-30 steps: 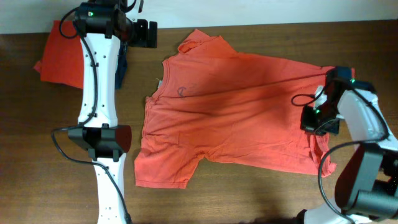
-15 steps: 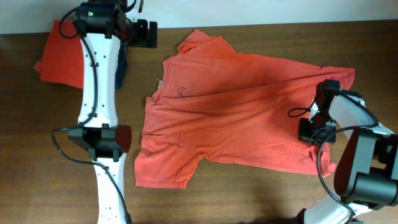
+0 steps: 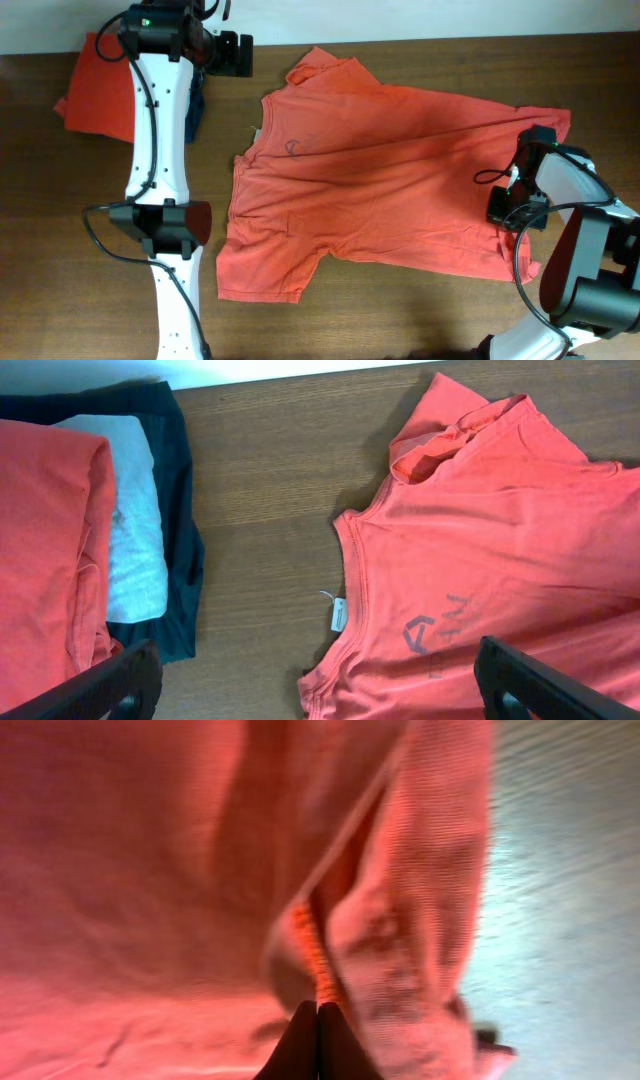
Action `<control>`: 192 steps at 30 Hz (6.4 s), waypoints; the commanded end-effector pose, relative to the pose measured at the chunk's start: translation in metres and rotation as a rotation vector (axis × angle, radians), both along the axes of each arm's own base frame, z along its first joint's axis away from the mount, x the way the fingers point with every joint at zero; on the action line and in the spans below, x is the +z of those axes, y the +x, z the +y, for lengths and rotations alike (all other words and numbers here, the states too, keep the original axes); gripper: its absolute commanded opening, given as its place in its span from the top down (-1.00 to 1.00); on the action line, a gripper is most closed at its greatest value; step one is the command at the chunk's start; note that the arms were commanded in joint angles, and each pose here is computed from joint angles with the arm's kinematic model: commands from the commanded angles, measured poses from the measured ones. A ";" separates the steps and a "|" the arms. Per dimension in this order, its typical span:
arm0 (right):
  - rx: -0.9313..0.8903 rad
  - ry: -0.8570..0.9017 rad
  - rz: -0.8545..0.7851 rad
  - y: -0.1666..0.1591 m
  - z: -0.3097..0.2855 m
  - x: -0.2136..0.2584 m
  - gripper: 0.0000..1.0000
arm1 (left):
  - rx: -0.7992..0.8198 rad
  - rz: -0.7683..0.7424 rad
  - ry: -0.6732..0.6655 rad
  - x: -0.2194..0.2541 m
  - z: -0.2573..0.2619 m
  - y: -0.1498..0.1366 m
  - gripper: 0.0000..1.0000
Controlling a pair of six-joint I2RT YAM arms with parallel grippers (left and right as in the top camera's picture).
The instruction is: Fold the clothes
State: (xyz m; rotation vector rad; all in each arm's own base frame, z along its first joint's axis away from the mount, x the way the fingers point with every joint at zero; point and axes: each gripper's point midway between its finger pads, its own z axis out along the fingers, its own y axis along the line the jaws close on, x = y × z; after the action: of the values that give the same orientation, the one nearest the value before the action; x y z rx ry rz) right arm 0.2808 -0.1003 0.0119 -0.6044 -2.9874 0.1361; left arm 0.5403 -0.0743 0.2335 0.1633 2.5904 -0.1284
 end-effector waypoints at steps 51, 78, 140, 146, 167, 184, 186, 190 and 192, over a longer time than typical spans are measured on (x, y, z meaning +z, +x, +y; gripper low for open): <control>0.006 -0.108 -0.036 0.013 -0.024 -0.013 0.92 | -0.097 0.861 0.111 -0.261 -0.062 -0.177 0.99; -0.322 0.277 -0.132 0.011 -0.057 0.067 0.92 | -0.086 0.846 0.140 -0.262 -0.054 -0.173 0.99; -0.459 0.024 0.156 -0.081 -0.067 -0.012 0.92 | 0.000 0.849 0.105 -0.262 -0.025 -0.163 0.99; -0.543 -0.051 0.153 -0.099 -0.100 -0.012 0.92 | 0.010 0.849 0.100 -0.262 -0.020 -0.162 0.99; -0.766 0.005 -0.211 -0.059 -0.186 0.033 0.09 | 0.035 0.839 0.093 -0.260 -0.010 -0.157 0.99; -0.528 0.162 -0.354 0.028 -0.128 0.048 -0.59 | -0.035 0.125 -0.096 -0.029 -0.049 -0.049 0.17; -0.409 0.139 -0.374 0.049 -0.113 0.048 -0.82 | -0.033 0.103 -0.093 -0.033 -0.050 -0.040 0.51; -0.311 0.043 -0.367 0.066 -0.104 0.048 -0.97 | -0.040 0.134 -0.087 -0.054 -0.055 -0.035 0.99; -0.297 0.016 -0.372 0.070 -0.104 0.049 -0.97 | -0.050 0.144 -0.086 -0.067 -0.062 -0.030 0.99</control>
State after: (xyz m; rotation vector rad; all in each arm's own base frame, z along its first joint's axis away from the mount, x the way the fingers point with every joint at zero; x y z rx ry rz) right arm 0.3474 -0.1933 0.0566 -1.2106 -3.1545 -0.1696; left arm 0.5044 -0.1290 0.2003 0.1772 2.6653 -0.2858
